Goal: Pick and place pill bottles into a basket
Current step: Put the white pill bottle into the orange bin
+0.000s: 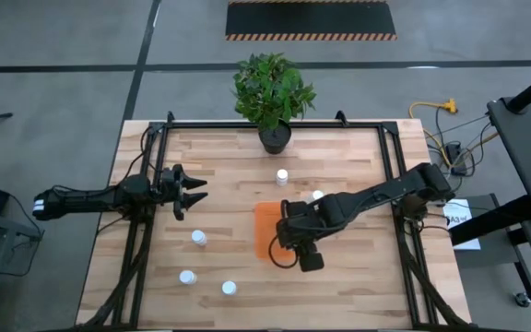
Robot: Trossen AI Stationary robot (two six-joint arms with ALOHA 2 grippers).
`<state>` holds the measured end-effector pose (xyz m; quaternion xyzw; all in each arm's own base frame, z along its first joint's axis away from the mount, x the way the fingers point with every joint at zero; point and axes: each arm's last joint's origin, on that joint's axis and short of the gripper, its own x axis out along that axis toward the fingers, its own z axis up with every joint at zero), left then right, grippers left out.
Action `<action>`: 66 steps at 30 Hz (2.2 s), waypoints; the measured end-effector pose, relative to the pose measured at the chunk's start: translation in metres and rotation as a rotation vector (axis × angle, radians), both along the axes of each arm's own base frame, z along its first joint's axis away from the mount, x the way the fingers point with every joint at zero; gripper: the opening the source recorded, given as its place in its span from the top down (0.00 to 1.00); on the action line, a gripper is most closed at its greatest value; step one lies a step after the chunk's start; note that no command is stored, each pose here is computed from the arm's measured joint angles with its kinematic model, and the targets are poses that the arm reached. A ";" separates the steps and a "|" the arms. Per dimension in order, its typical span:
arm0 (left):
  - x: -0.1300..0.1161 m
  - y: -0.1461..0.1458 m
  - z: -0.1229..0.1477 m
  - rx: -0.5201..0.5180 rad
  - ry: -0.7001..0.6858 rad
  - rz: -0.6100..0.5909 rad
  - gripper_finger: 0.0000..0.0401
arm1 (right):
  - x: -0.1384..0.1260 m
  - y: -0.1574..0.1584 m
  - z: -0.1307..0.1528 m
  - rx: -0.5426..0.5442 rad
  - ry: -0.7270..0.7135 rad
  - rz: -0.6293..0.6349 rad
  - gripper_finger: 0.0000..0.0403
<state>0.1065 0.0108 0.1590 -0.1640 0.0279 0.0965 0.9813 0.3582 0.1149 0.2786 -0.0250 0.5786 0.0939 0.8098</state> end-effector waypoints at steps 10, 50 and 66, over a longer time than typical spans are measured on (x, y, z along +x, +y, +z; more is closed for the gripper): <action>0.000 0.000 0.000 0.000 0.000 0.000 0.50 | 0.012 0.003 -0.015 0.002 -0.020 0.010 0.64; 0.000 0.000 0.000 0.000 0.000 0.000 0.50 | 0.038 0.000 -0.076 -0.009 0.058 -0.042 0.64; 0.000 0.000 0.000 0.000 0.000 0.000 0.50 | 0.036 0.000 -0.080 -0.013 0.073 -0.045 0.45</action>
